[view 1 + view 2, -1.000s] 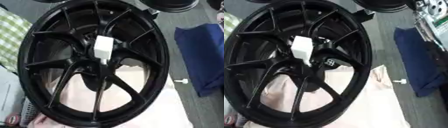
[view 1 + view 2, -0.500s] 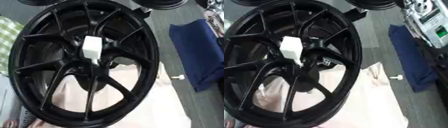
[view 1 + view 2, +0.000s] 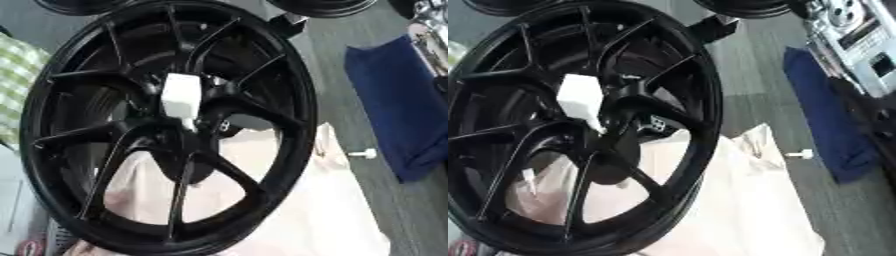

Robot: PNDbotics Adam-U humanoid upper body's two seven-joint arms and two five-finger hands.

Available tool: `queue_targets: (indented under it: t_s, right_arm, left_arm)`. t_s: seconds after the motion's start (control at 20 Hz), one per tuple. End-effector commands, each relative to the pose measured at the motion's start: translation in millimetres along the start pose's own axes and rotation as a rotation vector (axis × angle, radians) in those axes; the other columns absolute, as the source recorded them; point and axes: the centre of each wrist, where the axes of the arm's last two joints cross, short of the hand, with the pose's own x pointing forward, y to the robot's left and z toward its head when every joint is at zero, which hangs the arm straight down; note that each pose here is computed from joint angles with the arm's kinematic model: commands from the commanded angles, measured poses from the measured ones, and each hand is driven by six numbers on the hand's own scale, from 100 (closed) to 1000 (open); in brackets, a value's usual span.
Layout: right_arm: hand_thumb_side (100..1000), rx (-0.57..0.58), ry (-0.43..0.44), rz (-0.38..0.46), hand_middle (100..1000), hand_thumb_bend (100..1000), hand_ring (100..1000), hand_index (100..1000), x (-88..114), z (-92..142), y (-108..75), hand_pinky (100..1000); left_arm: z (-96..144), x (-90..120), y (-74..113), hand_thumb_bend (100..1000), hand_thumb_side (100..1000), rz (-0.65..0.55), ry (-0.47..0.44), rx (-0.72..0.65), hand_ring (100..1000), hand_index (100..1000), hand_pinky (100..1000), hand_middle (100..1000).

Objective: Pull the pin out of the wheel hub.

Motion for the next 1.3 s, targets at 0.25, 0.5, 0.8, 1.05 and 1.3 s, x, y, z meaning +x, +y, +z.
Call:
queue_targets:
  t_s: [0.25,0.5,0.8,1.05,1.3]
  right_arm:
    - [723,0.017,-0.022,0.036,572,100,685,708,8.6,-4.0,-5.4,916]
    - [731,0.025,-0.018,0.022,573,100,685,708,7.4,-5.4,-3.0,917]
    - [734,0.031,-0.022,0.004,573,100,685,708,7.3,-7.9,-1.0,918]
    - [741,0.030,-0.040,-0.018,572,100,685,706,10.3,-11.3,0.7,920]
    - [747,0.030,-0.050,-0.037,571,100,684,705,11.8,-13.7,2.3,922]
  left_arm:
    - [-24.6,24.0,16.6,539,689,-0.025,-0.038,-0.112,763,813,778,682]
    - [-54.7,26.3,19.1,534,684,-0.003,-0.069,-0.168,730,810,775,678]
    - [-80.3,22.5,12.7,531,690,0.024,-0.091,-0.215,730,810,774,677]
    - [-90.4,18.3,9.3,546,624,0.049,-0.102,-0.207,775,847,801,739]
    - [-104.5,11.6,3.6,570,569,0.041,-0.125,-0.236,788,855,814,755]
